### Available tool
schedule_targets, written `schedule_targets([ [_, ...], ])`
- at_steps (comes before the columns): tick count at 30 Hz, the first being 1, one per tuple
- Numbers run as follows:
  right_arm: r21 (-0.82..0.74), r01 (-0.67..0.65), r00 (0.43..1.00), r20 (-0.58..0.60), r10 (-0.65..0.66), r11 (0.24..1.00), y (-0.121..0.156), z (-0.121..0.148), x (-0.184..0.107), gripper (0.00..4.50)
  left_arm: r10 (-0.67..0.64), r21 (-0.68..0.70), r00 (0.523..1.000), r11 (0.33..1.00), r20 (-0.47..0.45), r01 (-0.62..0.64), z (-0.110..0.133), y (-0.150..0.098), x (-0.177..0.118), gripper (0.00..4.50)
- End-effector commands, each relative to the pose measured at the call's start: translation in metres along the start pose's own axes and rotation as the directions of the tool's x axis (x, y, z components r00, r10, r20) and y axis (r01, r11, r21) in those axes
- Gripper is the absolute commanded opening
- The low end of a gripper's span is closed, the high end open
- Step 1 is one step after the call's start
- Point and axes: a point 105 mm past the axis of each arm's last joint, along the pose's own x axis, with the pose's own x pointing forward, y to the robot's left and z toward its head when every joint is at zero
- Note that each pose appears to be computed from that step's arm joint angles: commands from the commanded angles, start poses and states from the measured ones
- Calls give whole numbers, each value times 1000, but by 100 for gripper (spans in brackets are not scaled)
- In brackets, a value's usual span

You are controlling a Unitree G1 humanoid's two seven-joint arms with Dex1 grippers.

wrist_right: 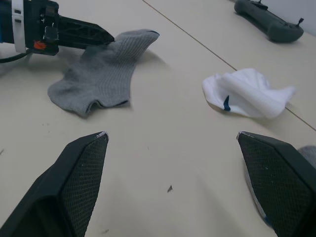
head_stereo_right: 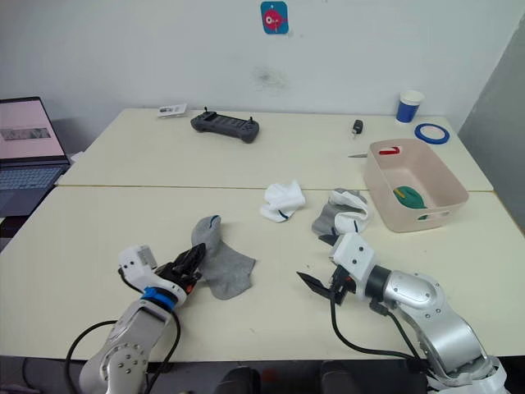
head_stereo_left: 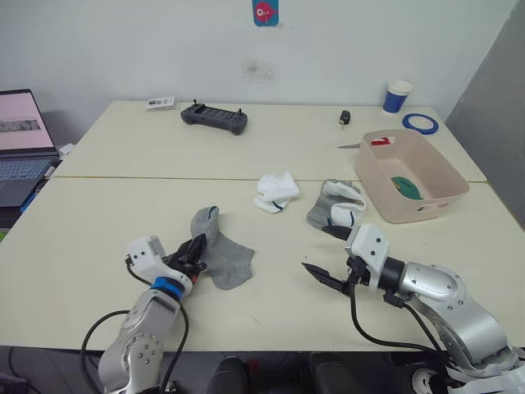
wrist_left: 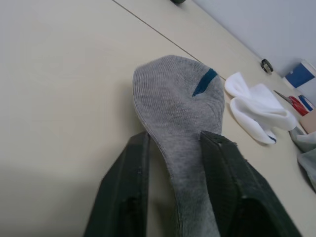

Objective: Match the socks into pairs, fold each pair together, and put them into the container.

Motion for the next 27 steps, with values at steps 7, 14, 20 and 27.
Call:
schedule_targets([
  [7,60,-77,997,14,76,995,31,0,55,450,-263,504,916,772,-302,388,33,6,-44,443],
  [14,95,-160,986,-24,163,983,48,-10,92,450,-381,553,753,515,-537,655,44,-12,-53,443],
  [20,172,-154,984,-61,166,973,63,-22,125,431,-418,552,690,415,-590,723,48,-24,-52,448],
  [27,168,-190,975,-80,206,967,71,-29,123,231,-418,575,712,420,-565,702,53,-23,-48,450],
])
